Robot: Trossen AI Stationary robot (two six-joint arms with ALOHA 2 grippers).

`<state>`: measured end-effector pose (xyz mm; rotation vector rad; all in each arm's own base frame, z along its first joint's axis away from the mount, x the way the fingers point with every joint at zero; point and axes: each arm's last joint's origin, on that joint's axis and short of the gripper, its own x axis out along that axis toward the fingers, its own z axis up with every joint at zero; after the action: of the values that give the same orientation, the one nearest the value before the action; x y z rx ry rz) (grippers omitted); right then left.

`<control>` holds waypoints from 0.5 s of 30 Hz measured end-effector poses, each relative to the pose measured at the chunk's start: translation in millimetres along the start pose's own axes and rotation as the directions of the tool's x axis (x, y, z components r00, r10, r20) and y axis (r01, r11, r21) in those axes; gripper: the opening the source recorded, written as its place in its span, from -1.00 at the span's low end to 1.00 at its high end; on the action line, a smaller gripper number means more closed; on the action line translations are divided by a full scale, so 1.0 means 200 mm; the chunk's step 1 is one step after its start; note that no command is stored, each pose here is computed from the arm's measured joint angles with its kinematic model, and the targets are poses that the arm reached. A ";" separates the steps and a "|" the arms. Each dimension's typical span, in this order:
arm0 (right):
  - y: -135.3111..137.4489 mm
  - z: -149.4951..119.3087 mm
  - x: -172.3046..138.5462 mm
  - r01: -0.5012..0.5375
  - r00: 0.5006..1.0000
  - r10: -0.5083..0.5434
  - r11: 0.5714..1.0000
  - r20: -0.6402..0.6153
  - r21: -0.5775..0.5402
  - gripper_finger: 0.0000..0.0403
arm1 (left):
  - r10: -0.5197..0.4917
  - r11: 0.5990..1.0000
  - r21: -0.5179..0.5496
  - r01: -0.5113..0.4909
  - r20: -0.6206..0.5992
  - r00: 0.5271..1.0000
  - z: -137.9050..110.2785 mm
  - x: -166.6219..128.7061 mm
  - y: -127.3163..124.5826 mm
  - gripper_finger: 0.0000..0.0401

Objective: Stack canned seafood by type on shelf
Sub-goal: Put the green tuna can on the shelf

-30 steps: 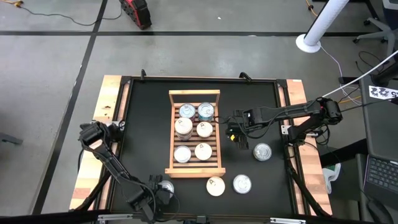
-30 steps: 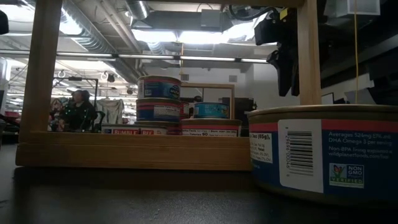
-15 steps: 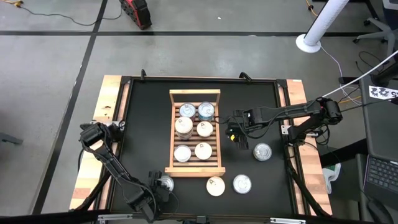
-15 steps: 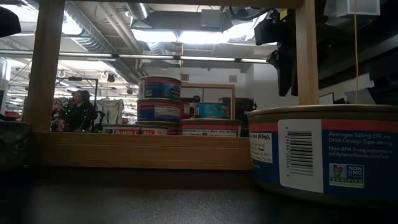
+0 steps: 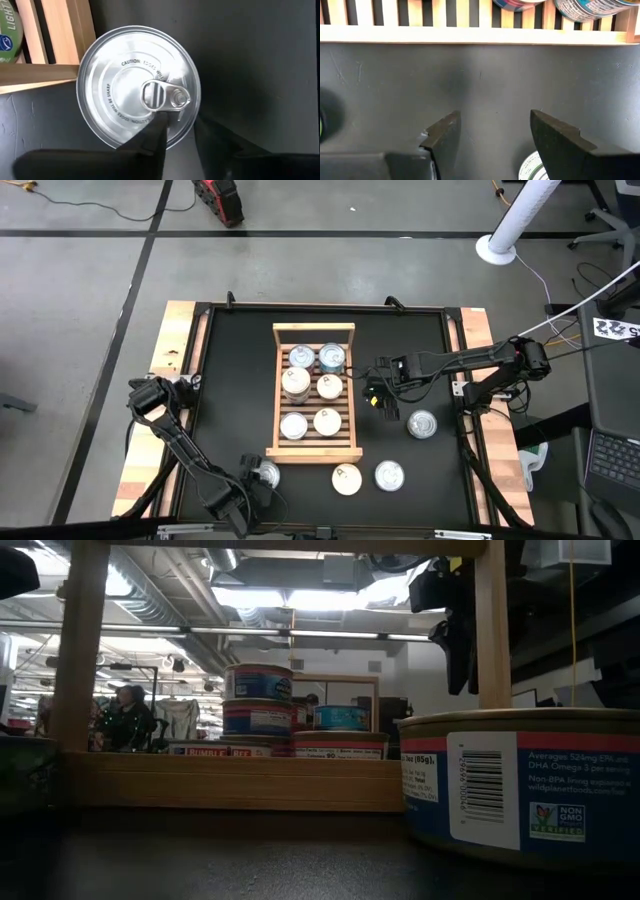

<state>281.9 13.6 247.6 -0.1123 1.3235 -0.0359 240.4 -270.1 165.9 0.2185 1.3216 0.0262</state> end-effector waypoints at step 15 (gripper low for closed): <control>0.00 0.00 0.00 0.000 1.000 0.000 1.000 0.000 0.000 0.17 | 0.013 1.000 -0.014 -0.013 0.008 1.000 0.00 0.00 0.00 -0.99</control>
<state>281.9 13.6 247.6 -0.1122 1.3235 -0.0360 240.5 -269.2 166.4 0.2153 1.3114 0.0448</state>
